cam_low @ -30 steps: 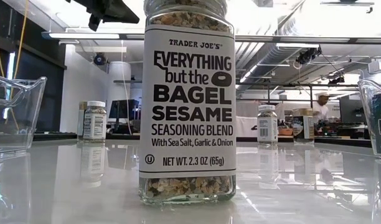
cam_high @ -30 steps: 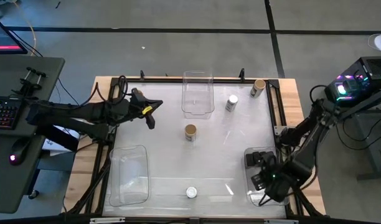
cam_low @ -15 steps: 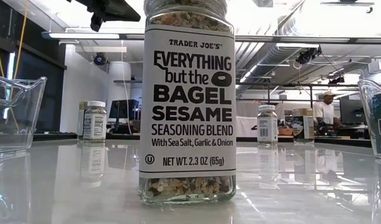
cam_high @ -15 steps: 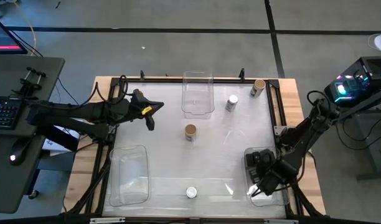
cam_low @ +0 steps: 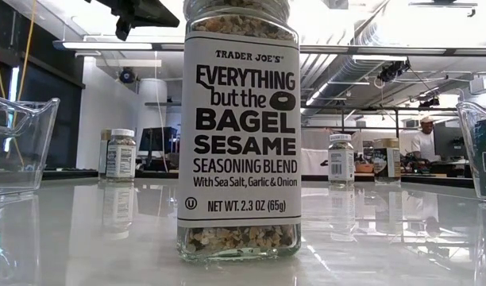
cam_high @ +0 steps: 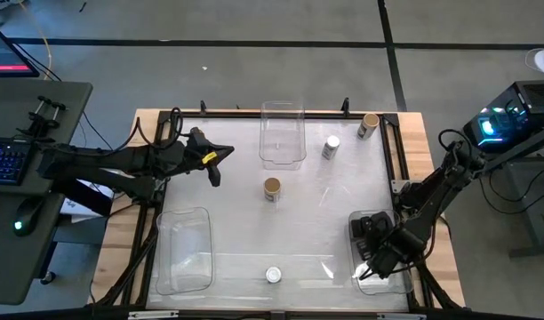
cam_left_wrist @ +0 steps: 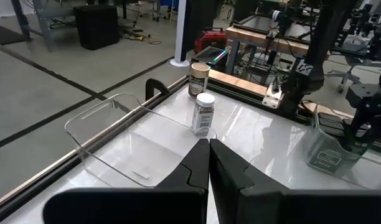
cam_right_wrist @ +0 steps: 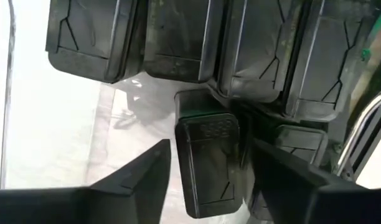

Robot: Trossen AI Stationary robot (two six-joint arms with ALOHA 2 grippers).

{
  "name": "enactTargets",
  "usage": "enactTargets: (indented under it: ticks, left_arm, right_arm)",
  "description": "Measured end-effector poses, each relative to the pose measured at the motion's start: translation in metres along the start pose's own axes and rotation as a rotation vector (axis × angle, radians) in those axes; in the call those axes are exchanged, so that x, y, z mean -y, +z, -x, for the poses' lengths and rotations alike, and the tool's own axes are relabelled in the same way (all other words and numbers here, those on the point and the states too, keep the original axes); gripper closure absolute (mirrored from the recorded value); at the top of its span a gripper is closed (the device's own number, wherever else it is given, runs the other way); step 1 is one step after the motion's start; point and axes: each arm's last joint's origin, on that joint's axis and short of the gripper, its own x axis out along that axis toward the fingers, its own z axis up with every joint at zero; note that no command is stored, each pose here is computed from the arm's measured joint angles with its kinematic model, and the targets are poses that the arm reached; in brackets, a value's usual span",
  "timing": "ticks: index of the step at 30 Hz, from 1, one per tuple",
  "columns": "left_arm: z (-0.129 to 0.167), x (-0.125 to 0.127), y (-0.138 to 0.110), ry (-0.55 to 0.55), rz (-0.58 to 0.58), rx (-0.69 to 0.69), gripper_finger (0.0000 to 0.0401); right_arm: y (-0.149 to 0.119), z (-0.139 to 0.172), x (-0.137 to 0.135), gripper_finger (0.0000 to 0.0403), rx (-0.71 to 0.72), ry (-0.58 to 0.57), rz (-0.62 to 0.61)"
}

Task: Sort spices by type
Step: Put the black spice can into the right transparent bin

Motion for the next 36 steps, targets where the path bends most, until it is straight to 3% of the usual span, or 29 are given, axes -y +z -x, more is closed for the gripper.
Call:
enactTargets:
  ticks: [6, 12, 15, 19, 24, 36]
  left_arm:
    - [0.0, 0.0, 0.0, 0.0, 0.0, 0.0, 0.0401]
    - [0.0, 0.0, 0.0, 0.001, -0.002, -0.001, 0.0401]
    - [0.0, 0.0, 0.0, 0.0, -0.002, -0.001, 0.0401]
    - [0.0, 0.0, 0.0, 0.001, -0.002, -0.002, 0.0401]
    - [0.0, 0.0, 0.0, 0.001, -0.002, -0.002, 0.0401]
    - [0.0, 0.0, 0.0, 0.001, -0.002, -0.002, 0.0401]
  right_arm:
    - [0.001, 0.008, 0.002, 0.0161, -0.029, 0.047, 0.023]
    - [0.008, 0.045, 0.011, 0.016, -0.025, 0.075, 0.027]
    - [0.007, 0.058, 0.008, 0.0164, 0.001, 0.143, 0.068]
    - [0.001, 0.055, -0.004, 0.022, -0.068, 0.259, 0.171]
    - [-0.006, 0.029, -0.017, 0.0376, -0.134, 0.292, 0.197]
    - [0.007, 0.012, -0.017, 0.04, -0.057, 0.118, 0.2]
